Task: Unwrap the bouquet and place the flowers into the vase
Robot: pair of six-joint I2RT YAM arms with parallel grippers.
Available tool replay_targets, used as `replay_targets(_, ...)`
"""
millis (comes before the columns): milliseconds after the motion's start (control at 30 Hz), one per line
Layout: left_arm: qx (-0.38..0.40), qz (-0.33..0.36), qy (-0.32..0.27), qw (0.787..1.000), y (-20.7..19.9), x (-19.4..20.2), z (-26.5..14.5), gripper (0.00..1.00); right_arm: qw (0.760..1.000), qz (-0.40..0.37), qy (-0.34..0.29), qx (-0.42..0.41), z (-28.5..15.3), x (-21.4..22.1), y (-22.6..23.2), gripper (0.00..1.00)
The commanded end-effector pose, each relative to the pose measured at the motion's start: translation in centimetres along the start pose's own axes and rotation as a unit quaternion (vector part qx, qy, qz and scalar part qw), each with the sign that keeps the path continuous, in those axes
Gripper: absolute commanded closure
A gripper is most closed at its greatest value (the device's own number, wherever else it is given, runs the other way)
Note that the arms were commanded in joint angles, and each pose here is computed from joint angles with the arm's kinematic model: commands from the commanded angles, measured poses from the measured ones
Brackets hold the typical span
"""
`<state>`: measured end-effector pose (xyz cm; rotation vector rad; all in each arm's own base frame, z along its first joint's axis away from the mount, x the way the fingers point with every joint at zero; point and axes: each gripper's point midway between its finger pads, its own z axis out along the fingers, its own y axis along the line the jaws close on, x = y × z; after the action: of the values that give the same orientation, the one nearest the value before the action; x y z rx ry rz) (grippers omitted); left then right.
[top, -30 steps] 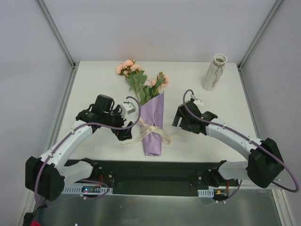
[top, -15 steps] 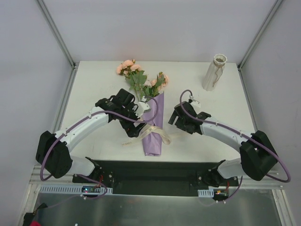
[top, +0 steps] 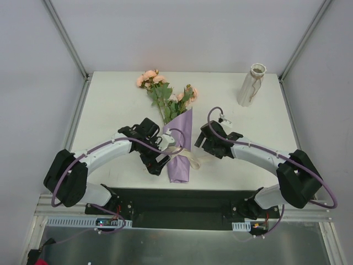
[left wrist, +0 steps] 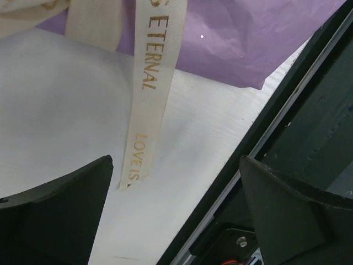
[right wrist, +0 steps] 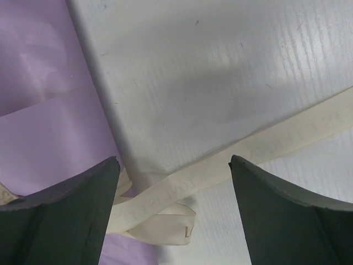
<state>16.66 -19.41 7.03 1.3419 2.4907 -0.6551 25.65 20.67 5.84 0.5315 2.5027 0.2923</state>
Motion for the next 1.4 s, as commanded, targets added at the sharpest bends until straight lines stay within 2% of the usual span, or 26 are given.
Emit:
replay_targets(0, -0.007, 0.043, -0.035, 0.998, 0.9, -1.5, 1.5, 0.01, 1.0, 0.03, -0.007, -0.005, 0.1, -0.1, 0.4, 0.15)
replay_targets(200, -0.01, 0.052, -0.063, 0.997, 2.1, -3.9, 3.0, 0.01, 0.999, 0.045, 0.006, -0.008, 0.7, 0.8, 0.4, 0.16)
replay_targets(433, -0.03, 0.069, -0.05, 0.996, 3.5, -4.4, 5.3, 0.01, 0.998, 0.059, 0.007, -0.013, 0.5, 1.1, 0.0, 0.17)
replay_targets(533, -0.033, 0.075, -0.048, 0.995, 3.6, -4.5, 5.3, 0.16, 0.998, 0.062, 0.008, -0.016, 0.6, 1.2, 0.2, 0.18)
replay_targets(567, -0.034, 0.078, -0.05, 0.995, 3.5, -4.5, 5.2, 0.32, 0.998, 0.063, 0.011, -0.017, 0.7, 1.4, 0.3, 0.18)
replay_targets(667, -0.044, 0.072, -0.054, 0.995, 3.7, -4.7, 4.9, 0.59, 0.997, 0.067, 0.023, -0.021, 0.9, 1.9, 0.8, 0.19)
replay_targets(700, -0.051, 0.07, -0.058, 0.995, 3.8, -4.8, 4.5, 0.73, 0.997, 0.068, 0.027, -0.022, 1.0, 2.1, 1.0, 0.2)
replay_targets(767, -0.054, 0.068, -0.063, 0.994, 3.6, -4.7, 4.2, 0.86, 0.997, 0.066, 0.037, -0.021, 1.1, 2.9, 1.4, 0.2)
replay_targets(800, -0.059, 0.068, -0.07, 0.993, 3.5, -4.8, 3.7, 0.97, 0.997, 0.064, 0.037, -0.026, 1.0, 3.0, 1.9, 0.21)
replay_targets(833, -0.063, 0.069, -0.073, 0.993, 3.5, -4.8, 3.4, 1.0, 0.997, 0.057, 0.04, -0.025, 0.9, 3.6, 2.0, 0.21)
replay_targets(1133, -0.084, 0.074, -0.083, 0.99, 3.1, -5.3, 0.5, 1.0, 0.997, 0.057, 0.054, 0.006, 0.4, 4.9, 1.3, 0.23)
replay_targets(1233, -0.086, 0.076, -0.083, 0.99, 3.1, -5.4, 0.4, 1.0, 0.997, 0.051, 0.055, 0.03, -0.8, 4.7, -0.2, 0.19)
replay_targets(1367, -0.084, 0.078, -0.081, 0.99, 3.2, -5.5, 0.6, 1.0, 0.996, 0.069, 0.048, 0.011, -2.1, 4.7, -0.8, 0.14)
